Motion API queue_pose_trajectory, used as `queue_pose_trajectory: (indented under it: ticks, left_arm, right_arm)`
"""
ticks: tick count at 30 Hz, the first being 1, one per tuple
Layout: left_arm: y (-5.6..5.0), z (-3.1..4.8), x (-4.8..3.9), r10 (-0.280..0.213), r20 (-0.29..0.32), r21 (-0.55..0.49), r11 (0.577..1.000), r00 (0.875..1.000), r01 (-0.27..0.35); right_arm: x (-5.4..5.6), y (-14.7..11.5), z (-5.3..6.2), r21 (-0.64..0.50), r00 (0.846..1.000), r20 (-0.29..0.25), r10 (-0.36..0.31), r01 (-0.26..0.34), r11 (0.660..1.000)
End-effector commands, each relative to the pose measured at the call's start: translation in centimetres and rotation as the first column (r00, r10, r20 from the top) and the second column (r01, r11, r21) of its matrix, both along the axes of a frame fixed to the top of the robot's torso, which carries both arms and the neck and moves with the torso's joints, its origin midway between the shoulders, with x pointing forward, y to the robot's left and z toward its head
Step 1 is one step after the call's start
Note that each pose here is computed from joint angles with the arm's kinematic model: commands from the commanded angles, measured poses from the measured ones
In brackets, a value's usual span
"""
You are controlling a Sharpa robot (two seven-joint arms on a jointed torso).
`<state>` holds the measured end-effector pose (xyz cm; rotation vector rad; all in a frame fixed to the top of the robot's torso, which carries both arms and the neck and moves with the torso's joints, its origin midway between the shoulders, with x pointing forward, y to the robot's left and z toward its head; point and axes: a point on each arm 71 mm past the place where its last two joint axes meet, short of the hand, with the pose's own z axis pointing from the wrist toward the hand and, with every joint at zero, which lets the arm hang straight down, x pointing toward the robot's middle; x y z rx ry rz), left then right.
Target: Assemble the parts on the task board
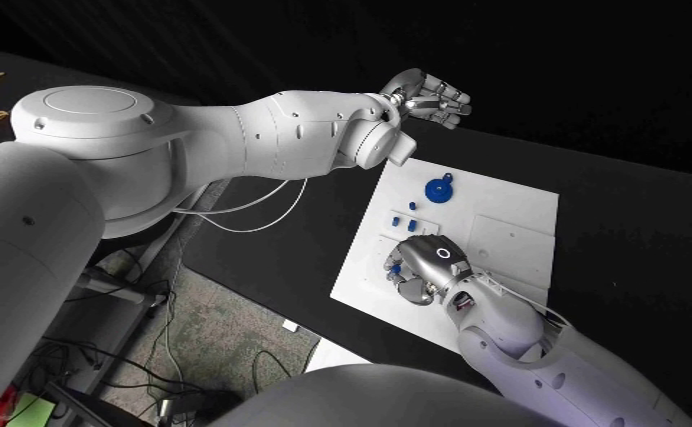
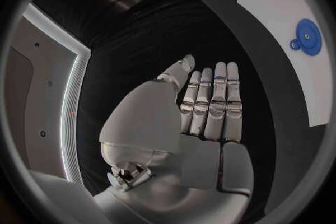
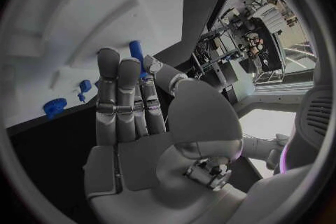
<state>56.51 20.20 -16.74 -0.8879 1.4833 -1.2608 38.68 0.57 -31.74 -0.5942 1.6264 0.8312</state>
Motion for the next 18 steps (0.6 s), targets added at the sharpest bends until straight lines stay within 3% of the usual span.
queue_pose_trajectory:
  ticks: [1,18]
  left_arm:
    - [-0.3,0.12,-0.02,-0.018,0.003,-0.005,1.0,1.0,0.018]
    - [-0.37,0.11,0.01,-0.02,0.002,-0.004,1.0,1.0,0.02]
  right_arm:
    - [-0.05,0.01,-0.24,-0.024,1.0,0.001,0.002,-0.002,1.0]
    - [-0.23,0.38,0.16,0.003,1.0,0.012,0.005,-0.005,1.0]
